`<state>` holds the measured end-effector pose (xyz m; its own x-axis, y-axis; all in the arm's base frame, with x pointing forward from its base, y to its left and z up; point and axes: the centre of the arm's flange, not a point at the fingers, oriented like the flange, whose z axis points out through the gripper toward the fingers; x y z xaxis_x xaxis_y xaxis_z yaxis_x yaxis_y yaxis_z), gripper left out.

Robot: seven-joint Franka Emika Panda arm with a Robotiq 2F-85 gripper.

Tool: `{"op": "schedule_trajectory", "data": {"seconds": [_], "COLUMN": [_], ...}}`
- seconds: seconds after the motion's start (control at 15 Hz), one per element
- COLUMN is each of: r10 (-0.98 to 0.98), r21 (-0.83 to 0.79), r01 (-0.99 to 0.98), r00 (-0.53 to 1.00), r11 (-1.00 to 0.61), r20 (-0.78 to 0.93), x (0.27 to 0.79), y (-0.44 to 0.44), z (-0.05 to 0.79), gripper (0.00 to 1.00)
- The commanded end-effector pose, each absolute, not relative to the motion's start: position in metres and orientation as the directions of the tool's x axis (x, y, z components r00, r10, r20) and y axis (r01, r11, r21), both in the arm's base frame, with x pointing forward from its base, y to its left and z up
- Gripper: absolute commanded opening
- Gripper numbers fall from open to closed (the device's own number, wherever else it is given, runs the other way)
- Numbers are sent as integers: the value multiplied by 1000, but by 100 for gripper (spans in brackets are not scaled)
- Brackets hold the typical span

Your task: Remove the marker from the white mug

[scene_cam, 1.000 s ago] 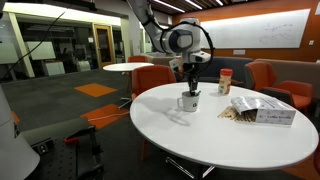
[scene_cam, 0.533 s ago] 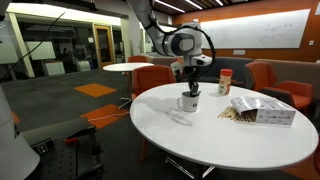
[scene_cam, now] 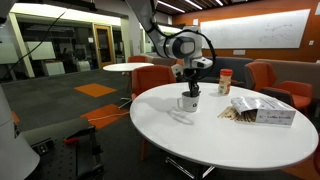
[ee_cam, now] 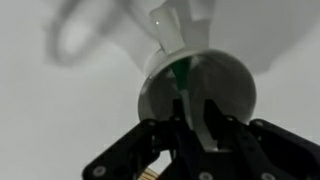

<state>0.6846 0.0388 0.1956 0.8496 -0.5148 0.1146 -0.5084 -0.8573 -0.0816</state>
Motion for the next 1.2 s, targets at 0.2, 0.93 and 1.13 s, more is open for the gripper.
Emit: {"op": "schedule_trajectory", "data": {"seconds": [0.2, 0.93, 1.13], "r10": [-514, -530, -537], "r21": [-43, -39, -87], "r01": [-513, -529, -534], "r00": [851, 841, 843], "r11": [-857, -848, -841], "r20": [107, 113, 21], "x": [694, 678, 667], "y": [41, 46, 40], "z": [195, 269, 300], "gripper": [0, 0, 0]}}
